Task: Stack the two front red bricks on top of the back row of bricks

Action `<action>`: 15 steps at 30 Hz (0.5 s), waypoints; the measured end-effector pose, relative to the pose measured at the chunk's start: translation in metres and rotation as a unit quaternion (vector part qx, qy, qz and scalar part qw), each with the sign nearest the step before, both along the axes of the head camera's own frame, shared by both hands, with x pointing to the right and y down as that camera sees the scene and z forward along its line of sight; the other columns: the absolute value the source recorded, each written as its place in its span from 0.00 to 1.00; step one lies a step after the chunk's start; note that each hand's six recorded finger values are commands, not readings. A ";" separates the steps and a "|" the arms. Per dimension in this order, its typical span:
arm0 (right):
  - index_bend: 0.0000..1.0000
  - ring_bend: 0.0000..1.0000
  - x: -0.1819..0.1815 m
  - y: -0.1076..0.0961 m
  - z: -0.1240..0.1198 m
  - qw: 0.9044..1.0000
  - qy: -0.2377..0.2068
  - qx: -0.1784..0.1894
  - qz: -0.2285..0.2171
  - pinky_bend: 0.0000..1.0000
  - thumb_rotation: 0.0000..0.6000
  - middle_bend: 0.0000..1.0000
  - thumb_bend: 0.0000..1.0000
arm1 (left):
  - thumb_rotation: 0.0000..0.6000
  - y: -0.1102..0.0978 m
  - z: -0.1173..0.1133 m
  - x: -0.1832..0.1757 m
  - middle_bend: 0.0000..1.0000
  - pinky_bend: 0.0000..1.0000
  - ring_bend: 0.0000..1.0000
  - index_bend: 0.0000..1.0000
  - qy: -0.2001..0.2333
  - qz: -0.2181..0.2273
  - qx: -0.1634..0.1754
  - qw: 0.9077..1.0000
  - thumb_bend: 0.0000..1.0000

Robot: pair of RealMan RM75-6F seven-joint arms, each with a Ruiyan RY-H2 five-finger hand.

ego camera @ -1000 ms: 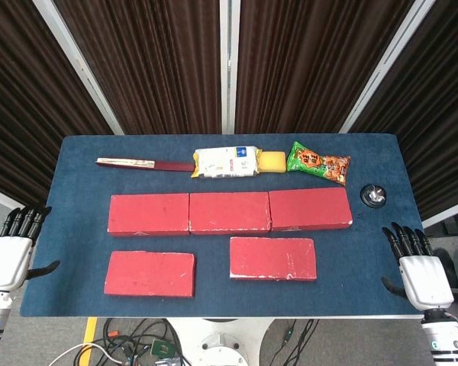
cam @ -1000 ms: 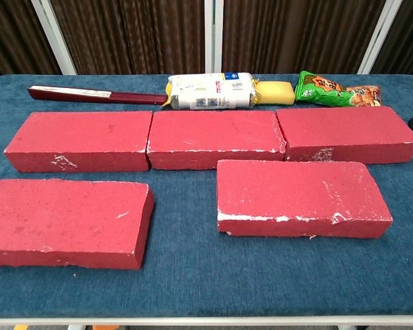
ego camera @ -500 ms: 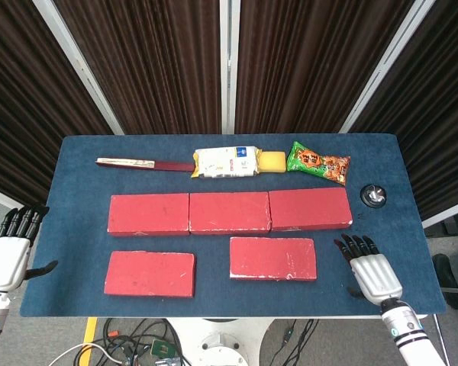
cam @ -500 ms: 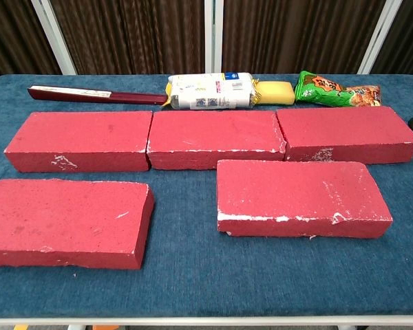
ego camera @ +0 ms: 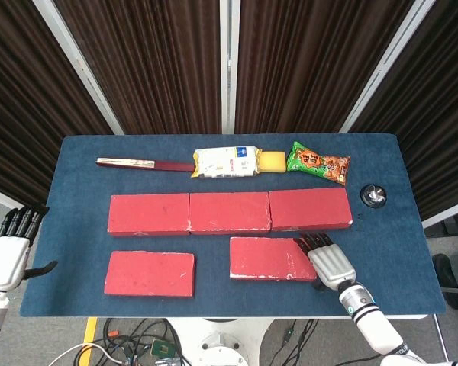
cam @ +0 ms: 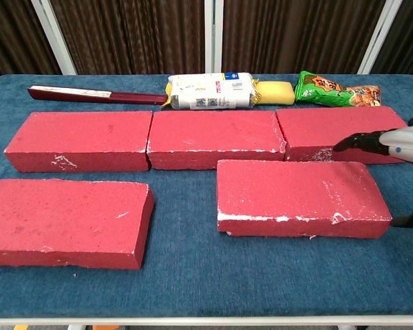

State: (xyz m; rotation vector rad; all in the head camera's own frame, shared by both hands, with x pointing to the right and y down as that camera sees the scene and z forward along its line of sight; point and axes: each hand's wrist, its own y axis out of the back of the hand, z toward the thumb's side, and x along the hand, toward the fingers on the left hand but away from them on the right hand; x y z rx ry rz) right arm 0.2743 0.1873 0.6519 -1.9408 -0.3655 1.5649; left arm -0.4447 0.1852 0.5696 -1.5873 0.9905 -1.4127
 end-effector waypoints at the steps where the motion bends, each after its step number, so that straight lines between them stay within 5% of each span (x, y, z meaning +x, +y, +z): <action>1: 0.00 0.00 -0.003 -0.001 0.001 1.000 -0.003 -0.004 0.001 0.00 1.00 0.00 0.08 | 1.00 0.000 0.000 0.000 0.00 0.02 0.00 0.00 0.000 0.000 0.000 1.000 0.00; 15: 0.00 0.00 -0.036 -0.010 0.022 0.999 -0.025 -0.032 0.012 0.00 1.00 0.00 0.06 | 1.00 0.001 0.000 -0.004 0.00 0.02 0.00 0.00 0.001 0.000 -0.007 1.000 0.00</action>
